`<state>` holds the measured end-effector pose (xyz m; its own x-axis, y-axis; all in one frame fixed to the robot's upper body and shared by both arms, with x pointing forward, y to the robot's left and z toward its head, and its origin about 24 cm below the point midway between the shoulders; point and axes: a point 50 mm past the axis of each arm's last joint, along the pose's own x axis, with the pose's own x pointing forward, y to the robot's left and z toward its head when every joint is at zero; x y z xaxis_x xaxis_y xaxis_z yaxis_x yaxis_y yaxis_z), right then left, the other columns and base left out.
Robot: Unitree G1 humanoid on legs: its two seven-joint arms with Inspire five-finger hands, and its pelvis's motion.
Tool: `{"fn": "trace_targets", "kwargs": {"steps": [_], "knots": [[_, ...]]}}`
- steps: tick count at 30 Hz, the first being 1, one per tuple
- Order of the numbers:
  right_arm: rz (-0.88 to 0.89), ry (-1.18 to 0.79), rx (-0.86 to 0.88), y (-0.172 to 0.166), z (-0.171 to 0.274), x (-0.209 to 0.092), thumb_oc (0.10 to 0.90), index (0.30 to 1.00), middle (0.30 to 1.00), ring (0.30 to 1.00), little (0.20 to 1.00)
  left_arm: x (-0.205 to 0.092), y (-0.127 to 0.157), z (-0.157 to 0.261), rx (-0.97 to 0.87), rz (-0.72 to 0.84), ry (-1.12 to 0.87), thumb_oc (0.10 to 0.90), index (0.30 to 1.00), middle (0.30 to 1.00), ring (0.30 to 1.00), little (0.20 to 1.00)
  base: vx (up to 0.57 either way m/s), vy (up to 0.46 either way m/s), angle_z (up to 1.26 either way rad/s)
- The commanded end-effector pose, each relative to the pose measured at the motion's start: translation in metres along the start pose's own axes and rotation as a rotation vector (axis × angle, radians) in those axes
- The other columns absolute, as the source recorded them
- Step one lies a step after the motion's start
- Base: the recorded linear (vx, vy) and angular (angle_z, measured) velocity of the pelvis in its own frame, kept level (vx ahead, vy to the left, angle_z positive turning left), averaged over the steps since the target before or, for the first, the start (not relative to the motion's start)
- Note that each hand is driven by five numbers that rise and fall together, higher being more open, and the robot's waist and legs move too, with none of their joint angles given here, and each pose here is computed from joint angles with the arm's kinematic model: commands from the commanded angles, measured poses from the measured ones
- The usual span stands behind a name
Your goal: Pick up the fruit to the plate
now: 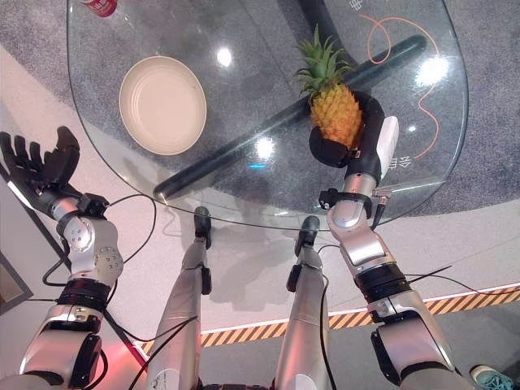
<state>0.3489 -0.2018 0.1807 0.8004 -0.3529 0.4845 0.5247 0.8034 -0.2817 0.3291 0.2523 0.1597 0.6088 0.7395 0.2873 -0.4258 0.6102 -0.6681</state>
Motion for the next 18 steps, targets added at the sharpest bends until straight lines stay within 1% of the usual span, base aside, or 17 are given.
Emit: {"fn": "trace_targets", "kwargs": {"steps": [1, 6, 7, 11, 13, 18], "knots": [[-0.169, -0.339, 0.155, -0.023, 0.064, 0.008, 0.100, 0.300, 0.300, 0.300, 0.200, 0.010, -0.028, 0.048, -0.067, -0.162, -0.267, 0.800, 0.900, 0.900, 0.900, 0.900, 0.00, 0.000, 0.00], [-0.159, -0.433, 0.166, -0.022, 0.078, 0.003, 0.100, 0.300, 0.300, 0.300, 0.200, 0.000, -0.047, 0.055, -0.116, -0.303, -0.282, 0.800, 0.900, 0.900, 0.900, 0.900, 0.00, 0.000, 0.00], [-0.157, -0.467, 0.176, -0.022, 0.084, 0.002, 0.100, 0.300, 0.300, 0.300, 0.200, -0.002, -0.055, 0.058, -0.132, -0.361, -0.279, 0.800, 0.900, 0.900, 0.900, 0.900, 0.00, 0.000, 0.00], [-0.153, -0.519, 0.192, -0.022, 0.092, -0.001, 0.100, 0.300, 0.300, 0.300, 0.200, -0.008, -0.063, 0.058, -0.157, -0.457, -0.265, 0.800, 0.900, 0.900, 0.900, 0.900, 0.00, 0.000, 0.00], [-0.152, -0.573, 0.212, -0.022, 0.102, -0.004, 0.100, 0.300, 0.300, 0.300, 0.200, -0.013, -0.073, 0.060, -0.176, -0.532, -0.251, 0.800, 0.900, 0.900, 0.900, 0.900, 0.00, 0.000, 0.00], [-0.132, -0.633, 0.224, -0.022, 0.112, -0.008, 0.100, 0.300, 0.300, 0.300, 0.200, -0.017, -0.079, 0.057, -0.191, -0.600, -0.217, 0.800, 0.900, 0.900, 0.900, 0.900, 0.00, 0.000, 0.00]]}}
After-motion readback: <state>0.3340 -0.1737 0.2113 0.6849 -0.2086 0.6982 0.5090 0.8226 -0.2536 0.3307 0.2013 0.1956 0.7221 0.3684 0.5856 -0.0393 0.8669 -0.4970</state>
